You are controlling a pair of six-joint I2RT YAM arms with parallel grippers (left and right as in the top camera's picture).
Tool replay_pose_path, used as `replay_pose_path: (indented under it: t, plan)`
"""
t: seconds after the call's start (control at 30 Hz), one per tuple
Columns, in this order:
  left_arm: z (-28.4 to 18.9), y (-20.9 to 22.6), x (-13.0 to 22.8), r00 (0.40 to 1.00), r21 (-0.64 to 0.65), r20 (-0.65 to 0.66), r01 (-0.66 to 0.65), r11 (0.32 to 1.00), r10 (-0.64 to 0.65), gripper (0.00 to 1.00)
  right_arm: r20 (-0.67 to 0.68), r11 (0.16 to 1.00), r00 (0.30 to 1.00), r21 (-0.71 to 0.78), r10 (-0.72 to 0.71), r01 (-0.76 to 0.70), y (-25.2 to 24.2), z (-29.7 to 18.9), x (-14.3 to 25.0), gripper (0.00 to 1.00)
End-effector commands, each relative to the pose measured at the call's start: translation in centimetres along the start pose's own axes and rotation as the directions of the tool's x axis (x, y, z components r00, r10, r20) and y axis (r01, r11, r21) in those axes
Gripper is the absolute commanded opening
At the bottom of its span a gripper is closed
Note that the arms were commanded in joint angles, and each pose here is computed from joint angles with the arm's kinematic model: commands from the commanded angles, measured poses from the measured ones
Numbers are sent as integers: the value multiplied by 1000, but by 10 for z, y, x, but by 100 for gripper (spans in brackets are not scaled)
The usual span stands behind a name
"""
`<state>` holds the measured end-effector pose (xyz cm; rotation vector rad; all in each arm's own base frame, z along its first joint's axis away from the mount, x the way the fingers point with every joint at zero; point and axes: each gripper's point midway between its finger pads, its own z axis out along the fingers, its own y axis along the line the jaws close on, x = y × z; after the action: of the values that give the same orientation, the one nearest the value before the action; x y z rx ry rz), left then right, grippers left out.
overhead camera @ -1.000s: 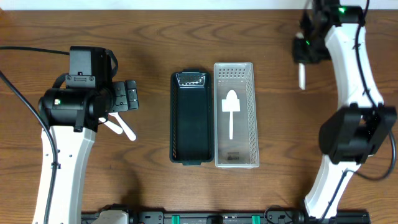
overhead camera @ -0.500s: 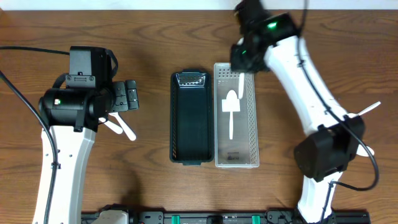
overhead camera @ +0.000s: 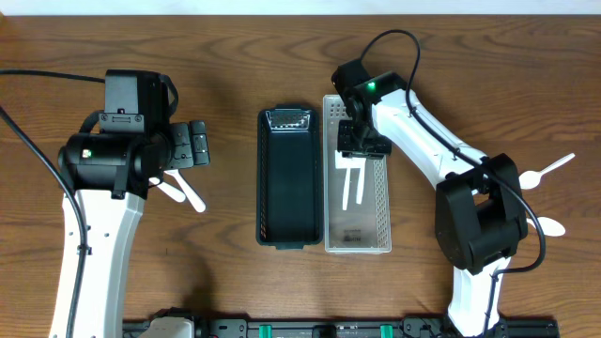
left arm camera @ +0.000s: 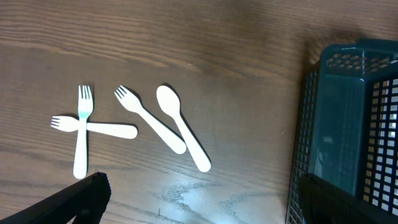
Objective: Pack container
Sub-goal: 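Place the spoon into the clear basket and open the gripper, then grasp a white spoon at the right edge with the right gripper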
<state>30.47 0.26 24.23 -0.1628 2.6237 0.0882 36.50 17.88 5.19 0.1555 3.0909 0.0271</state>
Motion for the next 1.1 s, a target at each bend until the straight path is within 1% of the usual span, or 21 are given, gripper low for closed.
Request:
replay_pose_path:
  t: [0.0,0.13,0.23,0.33,0.4,0.47,0.53,0.6,0.63,0.7,0.77,0.87,1.07]
  plan:
    - [-1,4,-1,1000,-15,1,9,1000,-9,98,32,999,999,-7,-42,42,5,-7,-7,42]
    - [-1,4,-1,1000,-15,1,9,1000,-9,98,89,996,993,-31,-79,82,9,-34,-26,40]
    - [-1,4,-1,1000,-15,1,9,1000,-9,98,192,999,980,-13,-44,47,-6,-80,-57,41]
    - [-1,4,-1,1000,-15,1,9,1000,-9,98,308,999,951,7,37,-41,-42,-133,-87,42]
    - [-1,4,-1,1000,-15,1,9,1000,-9,98,372,992,922,14,110,-124,-77,-165,-102,43]
    - [-1,4,-1,1000,-15,1,9,1000,-9,98,409,967,883,1,232,-255,-121,-189,-111,44]
    - [-1,4,-1,1000,-15,1,8,1000,-8,98,411,921,837,-15,360,-388,-165,-197,-112,45]
    - [0,4,-1,1000,-15,1,9,1000,-9,98,383,860,789,-28,480,-509,-207,-196,-107,55]
    - [0,4,-1,1000,-15,1,9,1000,-9,98,358,828,767,-33,533,-560,-228,-192,-102,58]
    - [0,4,-1,1000,-15,1,9,1000,-9,98,319,775,728,-34,606,-631,-262,-185,-94,68]
    - [-1,4,-1,1000,-15,1,8,1000,-8,98,288,724,688,-30,666,-689,-292,-176,-86,70]
    - [0,4,-1,1000,-15,0,9,1000,-9,98,249,622,602,0,759,-783,-339,-157,-66,71]
    - [0,4,-1,1000,-15,0,9,1000,-9,98,169,489,488,36,857,-872,-396,-110,-31,72]
